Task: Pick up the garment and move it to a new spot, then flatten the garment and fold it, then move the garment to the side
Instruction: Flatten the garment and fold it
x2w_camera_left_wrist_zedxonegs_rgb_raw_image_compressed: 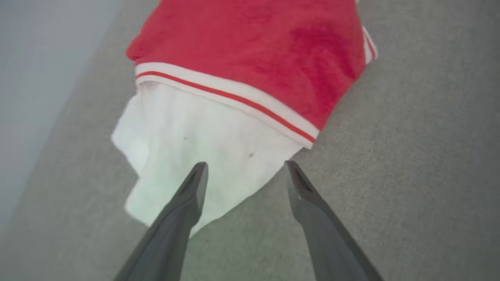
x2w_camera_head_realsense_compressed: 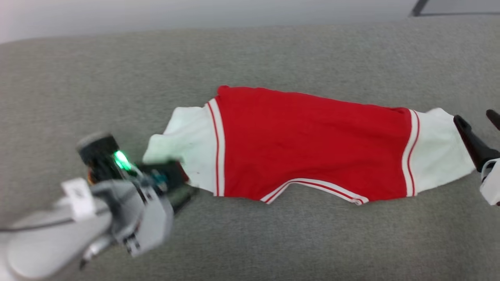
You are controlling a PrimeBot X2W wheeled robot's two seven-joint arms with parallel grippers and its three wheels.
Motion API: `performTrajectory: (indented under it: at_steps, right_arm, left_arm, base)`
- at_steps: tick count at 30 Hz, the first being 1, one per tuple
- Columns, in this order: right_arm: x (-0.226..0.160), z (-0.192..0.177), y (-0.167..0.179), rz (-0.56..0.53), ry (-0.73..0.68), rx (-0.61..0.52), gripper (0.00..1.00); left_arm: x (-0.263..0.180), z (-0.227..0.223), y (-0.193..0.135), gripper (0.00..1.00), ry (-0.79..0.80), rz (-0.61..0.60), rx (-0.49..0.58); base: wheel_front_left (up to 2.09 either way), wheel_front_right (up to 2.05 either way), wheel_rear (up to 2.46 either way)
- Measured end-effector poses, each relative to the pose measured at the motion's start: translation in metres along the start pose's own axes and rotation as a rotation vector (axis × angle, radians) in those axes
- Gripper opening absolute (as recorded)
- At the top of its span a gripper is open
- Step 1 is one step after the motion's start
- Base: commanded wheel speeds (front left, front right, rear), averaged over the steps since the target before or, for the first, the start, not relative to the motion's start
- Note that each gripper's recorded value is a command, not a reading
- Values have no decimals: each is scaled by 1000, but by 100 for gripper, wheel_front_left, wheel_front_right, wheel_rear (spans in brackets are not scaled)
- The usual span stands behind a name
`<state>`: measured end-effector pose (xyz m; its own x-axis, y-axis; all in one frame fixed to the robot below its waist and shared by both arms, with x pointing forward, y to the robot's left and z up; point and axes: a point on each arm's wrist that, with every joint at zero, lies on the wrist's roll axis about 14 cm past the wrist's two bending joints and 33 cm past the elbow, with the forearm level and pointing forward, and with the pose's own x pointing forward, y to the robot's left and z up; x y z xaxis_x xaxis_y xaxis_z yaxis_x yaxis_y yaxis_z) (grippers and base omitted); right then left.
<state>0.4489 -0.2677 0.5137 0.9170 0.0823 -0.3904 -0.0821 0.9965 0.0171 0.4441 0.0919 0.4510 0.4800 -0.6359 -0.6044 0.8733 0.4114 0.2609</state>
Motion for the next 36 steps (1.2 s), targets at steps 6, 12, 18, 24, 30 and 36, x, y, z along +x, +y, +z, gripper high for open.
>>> performTrajectory:
  at_steps: [6, 12, 18, 24, 30, 36]
  right_arm:
    - [-6, -10, -11, -35, 15, 12, 100]
    - [-8, -16, -16, -51, 21, 20, 100]
    - [-6, -20, -16, -50, 31, 23, 100]
    - [-1, -24, -13, -42, 40, 29, 100]
    - [-2, -24, -9, -25, 51, -2, 100]
    - [-20, -69, 10, 131, 308, -262, 100]
  left_arm:
    - [21, -16, -28, 100, 75, -95, 19]
    - [32, -27, -19, 100, 95, -84, 70]
    - [39, -32, -14, 100, 86, -75, 90]
    - [45, -30, -10, 0, 55, -63, 83]
    - [43, -29, -6, 0, 42, -52, 63]
    - [42, -25, -6, 0, 30, -54, 32]
  base:
    - [0, 0, 0]
    - [0, 0, 0]
    - [0, 0, 0]
    - [0, 0, 0]
    - [0, 0, 0]
    - [0, 0, 0]
